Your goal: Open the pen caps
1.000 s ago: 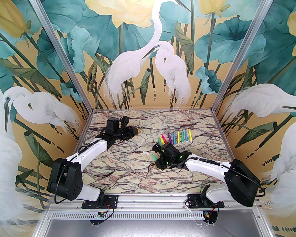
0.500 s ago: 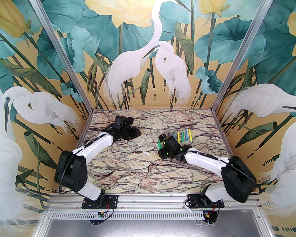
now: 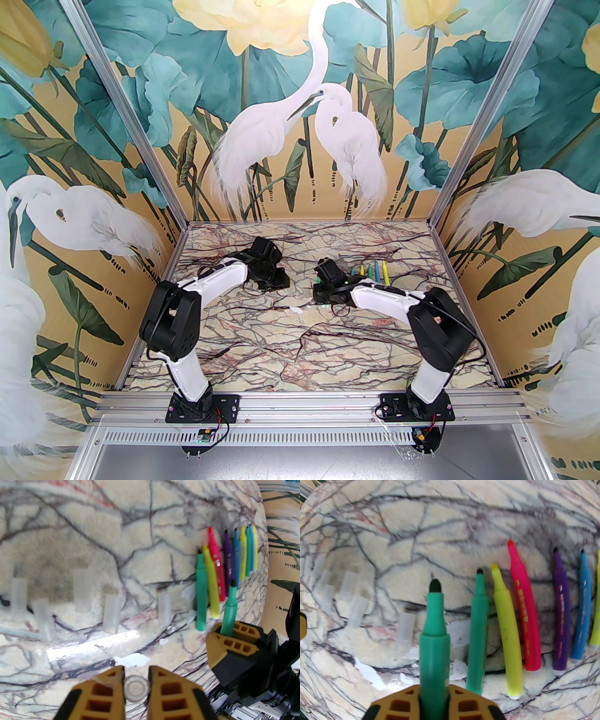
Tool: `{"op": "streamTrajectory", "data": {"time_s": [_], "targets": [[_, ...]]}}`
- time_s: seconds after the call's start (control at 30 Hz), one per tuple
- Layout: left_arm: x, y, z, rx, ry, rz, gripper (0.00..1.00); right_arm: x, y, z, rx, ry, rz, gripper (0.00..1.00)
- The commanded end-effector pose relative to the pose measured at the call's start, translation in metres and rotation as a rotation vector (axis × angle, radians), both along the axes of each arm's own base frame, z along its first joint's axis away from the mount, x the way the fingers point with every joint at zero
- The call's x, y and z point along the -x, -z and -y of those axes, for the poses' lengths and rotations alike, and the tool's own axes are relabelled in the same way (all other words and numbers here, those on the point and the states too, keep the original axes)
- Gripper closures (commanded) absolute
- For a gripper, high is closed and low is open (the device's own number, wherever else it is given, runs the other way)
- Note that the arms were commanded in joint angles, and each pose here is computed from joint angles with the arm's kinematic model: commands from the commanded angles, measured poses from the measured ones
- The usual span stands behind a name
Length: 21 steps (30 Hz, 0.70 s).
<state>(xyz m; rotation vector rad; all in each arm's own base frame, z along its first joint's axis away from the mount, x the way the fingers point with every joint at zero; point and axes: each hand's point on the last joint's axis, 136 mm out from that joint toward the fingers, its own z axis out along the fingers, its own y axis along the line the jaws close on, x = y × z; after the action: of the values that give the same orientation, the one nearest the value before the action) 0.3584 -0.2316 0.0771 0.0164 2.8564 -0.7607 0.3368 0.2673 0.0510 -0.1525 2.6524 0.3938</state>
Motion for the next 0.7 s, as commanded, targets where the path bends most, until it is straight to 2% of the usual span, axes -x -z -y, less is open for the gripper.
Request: {"op": "streamTrajectory", "data": {"time_s": [0.0, 0.23, 0.67], "targets": [[0.001, 0.0, 0.014, 0.036, 0.053, -0.019, 1.0, -0.007, -0.001, -0.004, -0.018, 0.03, -0.002, 0.98], [0.002, 0.014, 0.031, 0.019, 0.104, -0.05, 0.97, -0.006, 0.013, -0.003, 0.003, 0.025, -0.023, 0.96], [0.001, 0.036, 0.039, -0.039, 0.116, -0.092, 0.87, -0.005, 0.027, 0.001, 0.046, 0.015, -0.033, 0.89]]}}
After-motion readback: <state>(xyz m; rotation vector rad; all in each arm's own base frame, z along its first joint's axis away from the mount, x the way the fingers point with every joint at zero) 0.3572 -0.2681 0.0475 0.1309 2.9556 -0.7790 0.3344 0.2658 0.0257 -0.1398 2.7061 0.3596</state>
